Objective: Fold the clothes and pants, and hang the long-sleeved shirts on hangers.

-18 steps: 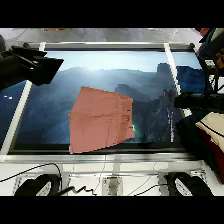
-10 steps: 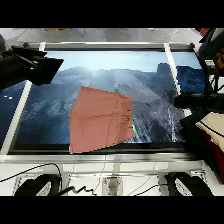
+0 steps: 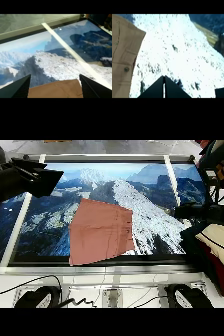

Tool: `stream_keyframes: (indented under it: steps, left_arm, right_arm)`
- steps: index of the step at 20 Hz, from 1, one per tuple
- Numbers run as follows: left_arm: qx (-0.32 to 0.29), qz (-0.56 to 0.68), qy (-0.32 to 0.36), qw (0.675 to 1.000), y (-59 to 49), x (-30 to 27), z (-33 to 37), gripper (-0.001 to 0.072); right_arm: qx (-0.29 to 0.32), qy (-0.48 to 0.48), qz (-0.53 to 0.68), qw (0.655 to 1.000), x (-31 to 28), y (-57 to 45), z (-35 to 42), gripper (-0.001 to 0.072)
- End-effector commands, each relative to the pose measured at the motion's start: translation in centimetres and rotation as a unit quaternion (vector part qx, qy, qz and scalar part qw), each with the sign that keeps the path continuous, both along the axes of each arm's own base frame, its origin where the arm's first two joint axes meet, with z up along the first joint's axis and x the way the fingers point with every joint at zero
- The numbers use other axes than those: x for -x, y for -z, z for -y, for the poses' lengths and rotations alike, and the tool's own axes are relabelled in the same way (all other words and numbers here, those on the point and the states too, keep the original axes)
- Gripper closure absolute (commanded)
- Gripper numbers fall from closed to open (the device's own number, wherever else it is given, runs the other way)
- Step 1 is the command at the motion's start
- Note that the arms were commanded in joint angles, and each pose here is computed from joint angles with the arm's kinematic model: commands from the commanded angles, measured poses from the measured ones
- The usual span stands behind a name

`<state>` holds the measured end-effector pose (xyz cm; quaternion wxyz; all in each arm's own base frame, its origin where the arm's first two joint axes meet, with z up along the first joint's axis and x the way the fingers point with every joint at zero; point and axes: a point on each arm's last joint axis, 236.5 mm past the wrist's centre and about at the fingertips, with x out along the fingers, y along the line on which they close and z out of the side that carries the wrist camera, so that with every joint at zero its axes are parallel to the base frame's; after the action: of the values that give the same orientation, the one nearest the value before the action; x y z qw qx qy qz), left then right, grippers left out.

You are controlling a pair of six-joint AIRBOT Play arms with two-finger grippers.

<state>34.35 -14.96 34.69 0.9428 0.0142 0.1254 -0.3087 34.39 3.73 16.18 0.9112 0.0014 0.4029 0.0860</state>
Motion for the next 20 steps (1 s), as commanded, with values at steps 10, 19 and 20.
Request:
stream_keyframes:
  steps: [10, 19, 20]
  left_arm:
    - [0.013, -0.002, 0.007, 1.000, -0.3, 0.1, 0.4, 0.0009]
    - [0.065, -0.006, 0.039, 0.997, -1.7, 1.1, 2.0, 0.0010]
    - [0.063, -0.006, 0.037, 0.997, -1.6, 1.0, 2.0, 0.0044]
  right_arm:
    - [-0.164, -0.147, -0.324, 0.920, 7.7, 20.9, -9.1, 0.0694]
    - [-0.295, -0.054, -0.450, 0.841, 8.4, 27.3, -12.7, 0.0336]
    - [-0.296, -0.054, -0.462, 0.834, 8.9, 27.8, -12.7, 0.0336]
